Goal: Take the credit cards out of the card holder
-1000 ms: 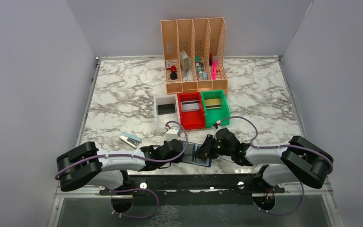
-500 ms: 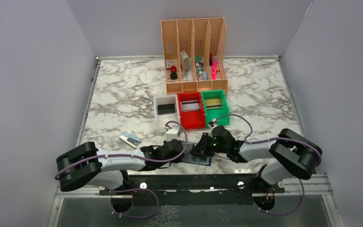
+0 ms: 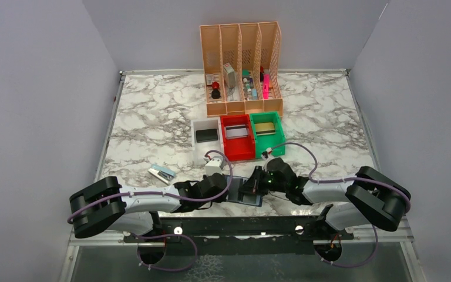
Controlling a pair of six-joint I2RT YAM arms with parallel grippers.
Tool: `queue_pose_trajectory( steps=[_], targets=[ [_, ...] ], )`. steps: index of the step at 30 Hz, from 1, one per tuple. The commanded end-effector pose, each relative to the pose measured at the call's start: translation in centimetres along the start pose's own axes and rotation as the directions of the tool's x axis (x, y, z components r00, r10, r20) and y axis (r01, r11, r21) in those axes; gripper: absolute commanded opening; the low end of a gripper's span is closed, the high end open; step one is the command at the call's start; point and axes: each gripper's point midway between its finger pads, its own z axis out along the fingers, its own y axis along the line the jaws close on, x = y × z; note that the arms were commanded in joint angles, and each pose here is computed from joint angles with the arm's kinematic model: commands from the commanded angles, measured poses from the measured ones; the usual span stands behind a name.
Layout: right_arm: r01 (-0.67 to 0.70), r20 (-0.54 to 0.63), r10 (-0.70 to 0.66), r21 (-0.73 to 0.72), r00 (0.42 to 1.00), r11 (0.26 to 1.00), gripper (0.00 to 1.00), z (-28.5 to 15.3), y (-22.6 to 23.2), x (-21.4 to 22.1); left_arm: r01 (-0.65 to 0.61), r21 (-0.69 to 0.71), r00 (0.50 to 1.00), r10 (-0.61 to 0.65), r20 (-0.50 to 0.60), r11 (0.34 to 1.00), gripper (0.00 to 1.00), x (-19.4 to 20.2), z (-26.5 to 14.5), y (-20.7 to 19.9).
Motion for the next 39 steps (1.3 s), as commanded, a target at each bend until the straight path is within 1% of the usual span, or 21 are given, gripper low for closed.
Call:
queue_pose_trajectory(
  steps=[1, 4, 7, 10, 17, 20, 22, 24, 30, 32, 35, 39],
  targets=[
    [0.023, -0.026, -0.022, 0.024, 0.999, 0.999, 0.09, -0.8, -0.8, 0.9, -0.094, -0.163, 0.989, 0.074, -0.129, 0.982, 0.0, 3.9, -0.6, 5.4],
    [0.016, -0.036, -0.014, 0.045, 0.999, 0.999, 0.07, -0.7, -1.2, 1.1, -0.096, -0.163, 0.989, 0.075, -0.13, 0.982, 0.0, 3.8, -0.6, 5.4],
    [0.012, -0.036, -0.01, 0.062, 0.999, 0.998, 0.04, -0.7, -1.6, 1.1, -0.098, -0.164, 0.988, 0.077, -0.132, 0.981, 0.0, 3.9, -0.6, 5.4],
    [0.019, -0.025, -0.017, 0.093, 1.0, 0.996, 0.04, -1.0, -2.0, 0.9, -0.098, -0.168, 0.988, 0.076, -0.134, 0.981, 0.0, 3.9, -0.6, 5.5],
    [0.029, 0.053, -0.037, 0.137, 0.998, 0.99, 0.02, -2.9, -2.1, -0.4, -0.088, -0.148, 0.99, 0.07, -0.12, 0.985, 0.0, 3.5, -0.8, 5.0],
    [0.036, 0.082, -0.047, 0.132, 0.996, 0.991, 0.01, -3.6, -1.9, -0.8, -0.079, -0.122, 0.992, 0.066, -0.108, 0.989, 0.0, 3.1, -1.1, 4.4],
    [0.042, 0.095, -0.054, 0.119, 0.994, 0.992, 0.01, -4.0, -1.6, -1.0, -0.071, -0.097, 0.993, 0.062, -0.096, 0.993, 0.03, 2.7, -1.3, 3.8],
    [0.055, 0.103, -0.066, 0.103, 0.993, 0.993, 0.01, -4.3, -1.1, -1.2, -0.063, -0.07, 0.995, 0.057, -0.083, 0.996, 0.08, 2.3, -1.6, 3.2],
    [0.093, 0.116, -0.1, 0.061, 0.988, 0.994, 0.01, -4.7, -0.4, -1.4, -0.039, 0.023, 0.999, 0.04, -0.037, 0.999, 0.35, 0.9, -2.8, 1.3],
    [0.111, 0.113, -0.114, 0.041, 0.987, 0.993, 0.01, -4.7, -0.1, -1.3, -0.033, 0.06, 0.999, 0.034, -0.02, 0.998, 0.42, 0.3, -3.3, 0.5],
    [0.147, 0.096, -0.147, 0.007, 0.984, 0.989, 0.01, -4.4, 0.4, -1.0, -0.032, 0.125, 0.999, 0.032, 0.007, 0.992, 0.47, -0.6, -3.9, -0.8],
    [0.171, 0.088, -0.168, -0.037, 0.982, 0.984, 0.01, -4.1, 0.9, -0.7, -0.034, 0.228, 0.998, 0.023, 0.05, 0.973, 0.52, -1.4, -4.5, -2.6]
  ],
)
